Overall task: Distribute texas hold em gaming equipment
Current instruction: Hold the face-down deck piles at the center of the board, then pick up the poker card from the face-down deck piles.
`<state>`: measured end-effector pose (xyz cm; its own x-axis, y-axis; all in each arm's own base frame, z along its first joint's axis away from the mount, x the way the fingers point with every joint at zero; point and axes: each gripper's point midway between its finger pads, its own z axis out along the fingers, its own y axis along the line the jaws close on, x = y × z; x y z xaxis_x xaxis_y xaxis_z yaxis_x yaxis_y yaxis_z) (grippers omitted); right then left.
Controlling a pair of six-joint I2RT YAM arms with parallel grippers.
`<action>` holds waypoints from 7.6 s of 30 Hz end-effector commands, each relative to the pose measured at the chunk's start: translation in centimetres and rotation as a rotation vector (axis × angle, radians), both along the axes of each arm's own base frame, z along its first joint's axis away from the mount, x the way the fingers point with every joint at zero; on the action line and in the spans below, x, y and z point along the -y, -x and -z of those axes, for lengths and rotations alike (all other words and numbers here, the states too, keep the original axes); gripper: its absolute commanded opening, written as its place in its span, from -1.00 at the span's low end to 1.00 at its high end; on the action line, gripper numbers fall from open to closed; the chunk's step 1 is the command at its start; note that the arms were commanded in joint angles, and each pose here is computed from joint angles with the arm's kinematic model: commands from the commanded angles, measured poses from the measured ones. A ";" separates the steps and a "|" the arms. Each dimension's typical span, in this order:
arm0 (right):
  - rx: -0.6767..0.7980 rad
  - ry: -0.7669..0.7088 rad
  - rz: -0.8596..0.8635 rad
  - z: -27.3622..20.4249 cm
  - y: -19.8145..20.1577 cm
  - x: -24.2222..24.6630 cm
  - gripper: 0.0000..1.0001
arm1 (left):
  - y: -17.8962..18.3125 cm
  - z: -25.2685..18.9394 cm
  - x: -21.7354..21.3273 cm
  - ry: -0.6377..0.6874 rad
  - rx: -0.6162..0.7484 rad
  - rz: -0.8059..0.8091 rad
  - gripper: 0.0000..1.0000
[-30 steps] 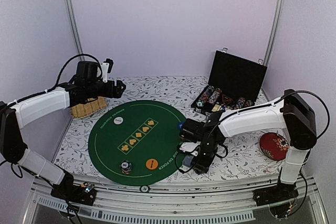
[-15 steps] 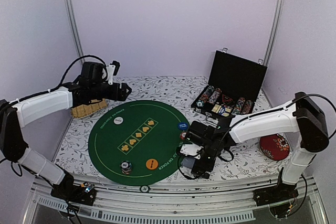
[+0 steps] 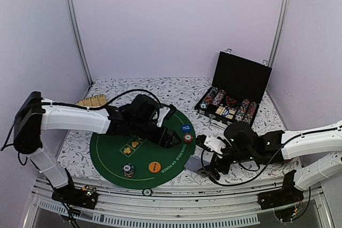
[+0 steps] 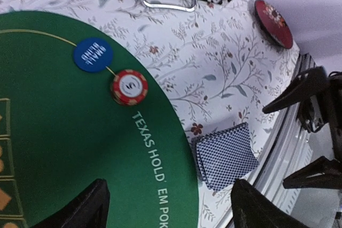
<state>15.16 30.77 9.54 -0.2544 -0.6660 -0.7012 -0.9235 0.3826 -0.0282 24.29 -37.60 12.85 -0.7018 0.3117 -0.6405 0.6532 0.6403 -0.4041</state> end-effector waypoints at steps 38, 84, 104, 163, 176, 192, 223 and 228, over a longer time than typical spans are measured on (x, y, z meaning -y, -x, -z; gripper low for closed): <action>-0.152 0.075 0.221 8.6 0.9 -0.7 0.56 | 5.5 10.2 7.6 -0.057 -0.253 0.275 0.20; -0.111 0.057 0.239 7.2 0.2 -0.7 0.60 | 5.6 8.2 6.3 -0.056 -0.186 0.307 0.07; -0.115 0.060 0.236 7.3 0.2 -0.7 0.63 | 3.3 8.1 3.9 -0.068 -0.201 0.203 0.21; -0.105 0.061 0.233 7.0 0.0 -0.9 0.64 | 5.2 6.3 5.9 0.069 -0.264 0.320 -1.00; -0.125 0.070 0.238 6.6 0.1 -1.1 0.91 | 4.1 7.9 5.4 0.076 -0.273 0.292 -0.97; -0.141 0.114 0.244 7.4 0.0 -1.3 0.92 | 3.7 10.6 4.8 -0.017 -0.274 0.268 -0.10; -0.121 0.107 0.245 7.0 -0.2 -1.3 0.91 | 3.4 9.7 3.9 -0.083 -0.177 0.249 -0.47; -0.120 0.104 0.245 6.9 -0.2 -1.3 0.91 | 3.6 8.3 4.3 -0.033 -0.176 0.258 -0.66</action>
<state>15.07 31.53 1.68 -0.5031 -0.6522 -0.5670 -0.8029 0.5955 0.0274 20.77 -41.79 2.56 -0.6984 0.5361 -0.4741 0.7154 0.5032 -0.4847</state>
